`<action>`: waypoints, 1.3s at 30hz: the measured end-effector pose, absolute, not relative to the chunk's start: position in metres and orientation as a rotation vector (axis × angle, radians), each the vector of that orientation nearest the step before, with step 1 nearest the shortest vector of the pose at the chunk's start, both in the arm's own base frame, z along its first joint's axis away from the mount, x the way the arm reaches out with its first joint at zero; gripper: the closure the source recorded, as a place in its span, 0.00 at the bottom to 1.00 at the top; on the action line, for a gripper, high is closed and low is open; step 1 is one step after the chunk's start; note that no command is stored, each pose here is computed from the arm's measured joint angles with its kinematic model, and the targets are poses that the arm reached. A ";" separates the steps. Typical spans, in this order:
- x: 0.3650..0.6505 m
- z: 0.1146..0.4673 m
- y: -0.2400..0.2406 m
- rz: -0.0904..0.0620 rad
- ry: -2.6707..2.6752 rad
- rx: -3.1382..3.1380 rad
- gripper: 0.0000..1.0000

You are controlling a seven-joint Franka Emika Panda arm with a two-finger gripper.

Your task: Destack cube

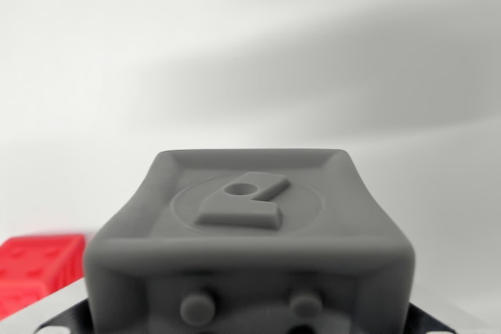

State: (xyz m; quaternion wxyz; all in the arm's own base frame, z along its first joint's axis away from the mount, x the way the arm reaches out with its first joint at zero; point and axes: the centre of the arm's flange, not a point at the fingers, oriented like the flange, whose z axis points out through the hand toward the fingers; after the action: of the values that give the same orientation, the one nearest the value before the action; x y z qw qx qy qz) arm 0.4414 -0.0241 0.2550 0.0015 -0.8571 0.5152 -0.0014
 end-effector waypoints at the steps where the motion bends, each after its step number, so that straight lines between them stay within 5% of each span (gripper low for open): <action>1: 0.442 0.255 -0.025 -0.005 1.617 -2.690 1.00; 17: 0.451 0.256 -0.050 -0.005 1.635 -2.682 1.00; 25: 0.451 0.226 -0.050 0.010 1.639 -2.688 1.00; 39: 0.451 0.189 -0.050 0.008 1.637 -2.688 1.00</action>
State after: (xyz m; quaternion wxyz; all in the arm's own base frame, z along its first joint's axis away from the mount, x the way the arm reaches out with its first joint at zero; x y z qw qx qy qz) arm 0.4506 -0.0499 0.1885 -0.0026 -0.8541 0.5201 0.0025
